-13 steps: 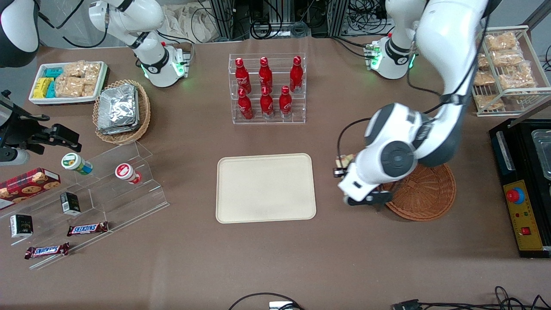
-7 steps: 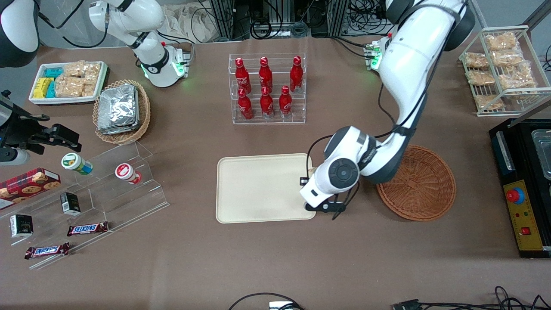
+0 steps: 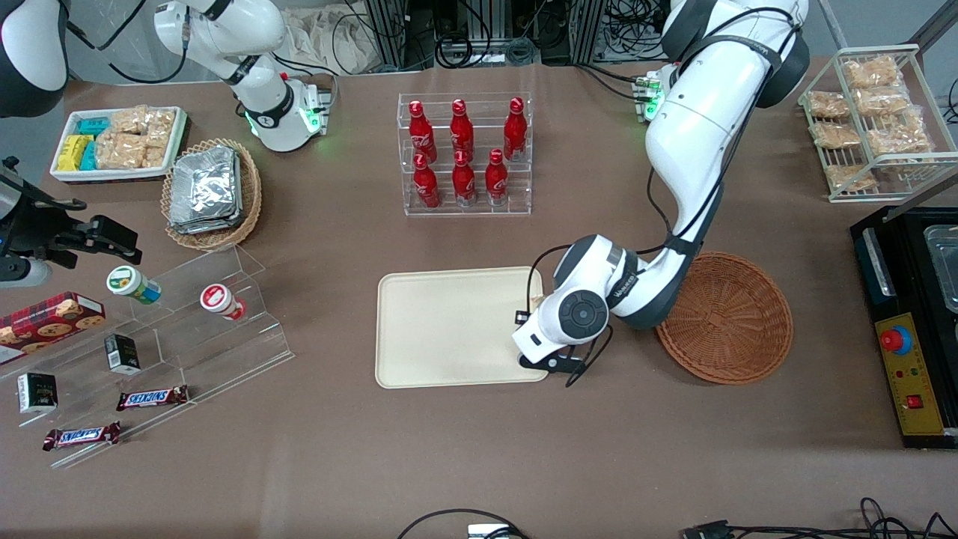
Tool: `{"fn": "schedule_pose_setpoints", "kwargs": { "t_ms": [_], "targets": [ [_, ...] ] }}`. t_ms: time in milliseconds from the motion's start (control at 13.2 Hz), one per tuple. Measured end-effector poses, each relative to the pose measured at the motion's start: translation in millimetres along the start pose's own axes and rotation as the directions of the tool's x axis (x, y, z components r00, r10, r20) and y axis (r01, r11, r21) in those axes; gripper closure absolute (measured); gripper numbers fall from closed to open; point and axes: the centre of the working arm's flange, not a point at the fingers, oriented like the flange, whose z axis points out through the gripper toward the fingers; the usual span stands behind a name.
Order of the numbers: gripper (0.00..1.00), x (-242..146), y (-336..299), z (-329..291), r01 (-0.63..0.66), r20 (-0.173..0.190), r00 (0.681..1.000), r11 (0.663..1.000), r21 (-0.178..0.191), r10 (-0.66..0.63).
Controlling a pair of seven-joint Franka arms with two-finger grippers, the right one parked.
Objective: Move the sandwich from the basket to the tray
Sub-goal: 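Carry the held sandwich with the left gripper over the cream tray, then lower the sandwich onto the tray and open the left gripper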
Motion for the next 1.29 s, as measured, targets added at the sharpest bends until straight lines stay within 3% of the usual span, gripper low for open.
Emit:
{"fn": "schedule_pose_setpoints", "kwargs": {
  "t_ms": [530,606,1136,1288],
  "targets": [
    [0.80,-6.9,18.7,8.8,-0.012,0.008,1.000,1.000,-0.012,0.012],
    [0.74,-7.3,22.3,10.6,-0.017,0.000,1.000,1.000,-0.015,0.017],
    [0.01,-2.7,24.0,0.1,-0.018,-0.033,0.999,0.999,-0.027,0.017],
    [0.00,2.8,14.6,-31.4,-0.005,-0.065,0.998,1.000,-0.031,0.003]
  ]
}}
